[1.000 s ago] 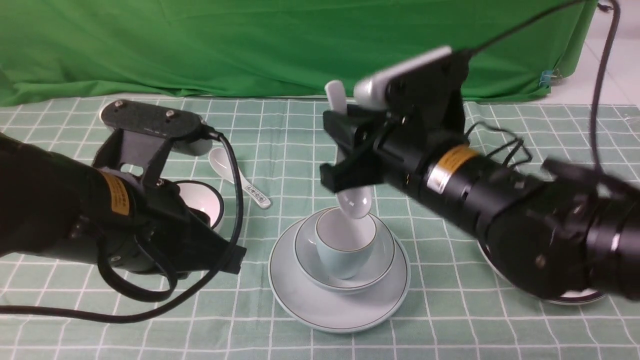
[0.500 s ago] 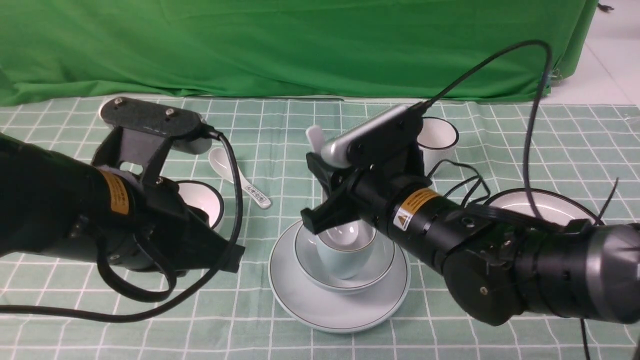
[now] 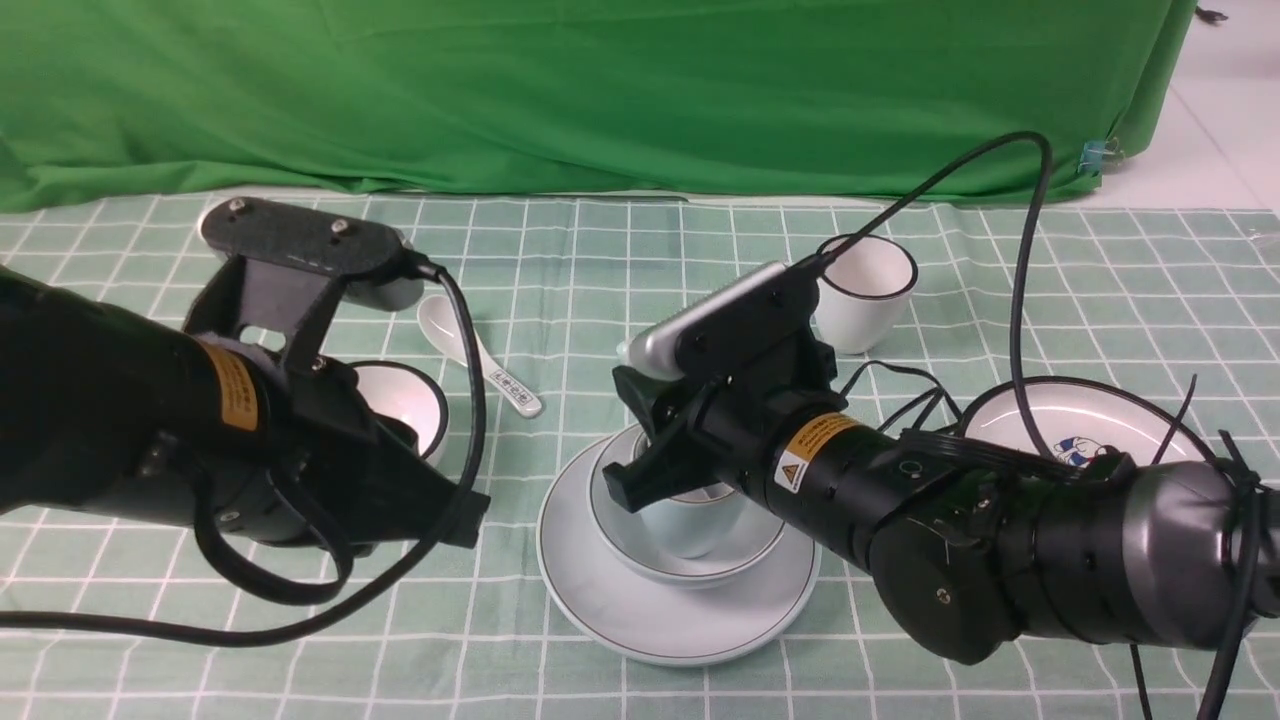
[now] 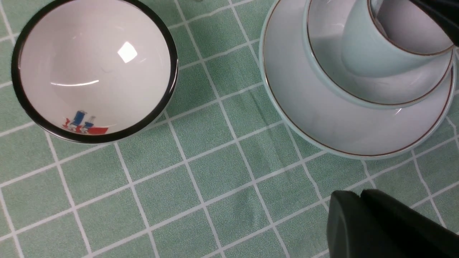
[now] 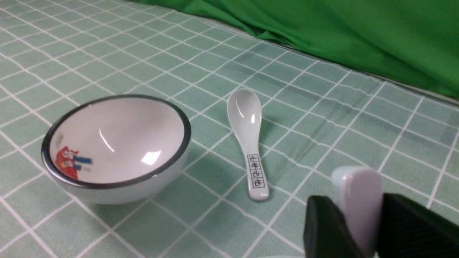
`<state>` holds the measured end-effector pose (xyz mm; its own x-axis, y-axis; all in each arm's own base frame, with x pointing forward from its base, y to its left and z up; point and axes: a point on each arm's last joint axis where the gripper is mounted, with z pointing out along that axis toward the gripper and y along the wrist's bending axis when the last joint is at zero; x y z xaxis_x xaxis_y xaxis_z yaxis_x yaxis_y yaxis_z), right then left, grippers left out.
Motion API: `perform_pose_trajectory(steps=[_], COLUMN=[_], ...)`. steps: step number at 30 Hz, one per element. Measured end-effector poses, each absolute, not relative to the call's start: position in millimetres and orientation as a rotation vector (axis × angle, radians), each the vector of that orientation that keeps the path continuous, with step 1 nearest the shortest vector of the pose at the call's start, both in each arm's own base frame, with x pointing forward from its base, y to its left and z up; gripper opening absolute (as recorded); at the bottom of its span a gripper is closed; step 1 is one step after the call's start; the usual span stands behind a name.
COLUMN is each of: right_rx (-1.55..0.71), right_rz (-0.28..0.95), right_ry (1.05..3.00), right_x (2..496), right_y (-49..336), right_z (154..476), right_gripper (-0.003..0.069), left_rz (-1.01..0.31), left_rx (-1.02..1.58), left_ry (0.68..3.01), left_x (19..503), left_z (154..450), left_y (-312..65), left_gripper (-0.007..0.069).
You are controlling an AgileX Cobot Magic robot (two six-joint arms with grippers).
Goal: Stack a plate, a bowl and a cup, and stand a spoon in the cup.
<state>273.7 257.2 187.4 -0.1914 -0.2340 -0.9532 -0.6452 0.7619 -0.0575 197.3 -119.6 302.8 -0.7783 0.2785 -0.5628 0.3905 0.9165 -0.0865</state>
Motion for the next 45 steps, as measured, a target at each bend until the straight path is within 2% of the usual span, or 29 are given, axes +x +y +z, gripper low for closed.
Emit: perform_pose_trajectory(steps=[6,9,12,16,18,22,25,27,33,37,45], right_rx=[-0.713,-0.712,-0.727,-0.646,-0.565,-0.375,-0.254,-0.199,-0.108,-0.094,-0.092], right_rz=[0.432,0.458,0.445,0.357,0.297,0.202,0.163,0.158,0.142,0.138,0.139], right_ry=[1.868,1.949,2.042,2.067,2.05,1.891,1.707,1.593,1.3,1.245,1.238], right_x=[266.2,253.2,239.7,219.6,206.2,152.0,103.4,76.1,46.3,43.9,43.6], right_y=[251.8,237.5,197.9,133.3,101.7,49.0,26.3,18.2,7.9,6.6,6.4], right_z=[196.1,226.9,283.8,338.6,355.7,379.1,375.2,360.0,312.2,305.5,304.8], right_gripper=[0.0273,0.0273,0.0222,0.0085,0.0044,0.0025,0.0023,0.0023,0.0027,0.005,0.0087], left_rz=[-0.266,-0.268,-0.268,-0.271,-0.273,-0.285,-0.329,-0.358,-0.428,-0.481,-0.573], left_rx=[0.477,0.475,0.475,0.47,0.465,0.452,0.42,0.403,0.366,0.327,0.265], left_ry=[2.515,2.516,2.515,2.513,2.513,2.491,2.412,2.342,2.16,2.036,1.771], left_x=[197.2,197.1,197.2,197.4,197.3,194.8,187.2,178.1,132.0,103.9,64.7], left_z=[302.6,302.6,302.7,302.8,303.0,307.0,311.9,313.0,301.6,298.6,315.5], left_y=[-119.5,-119.6,-119.6,-119.8,-119.7,-118.2,-113.8,-108.3,-80.2,-63.1,-39.1], left_gripper=[0.0011,0.0011,0.0011,0.0011,0.0011,0.0011,0.0011,0.0011,0.0011,0.0011,0.0011])
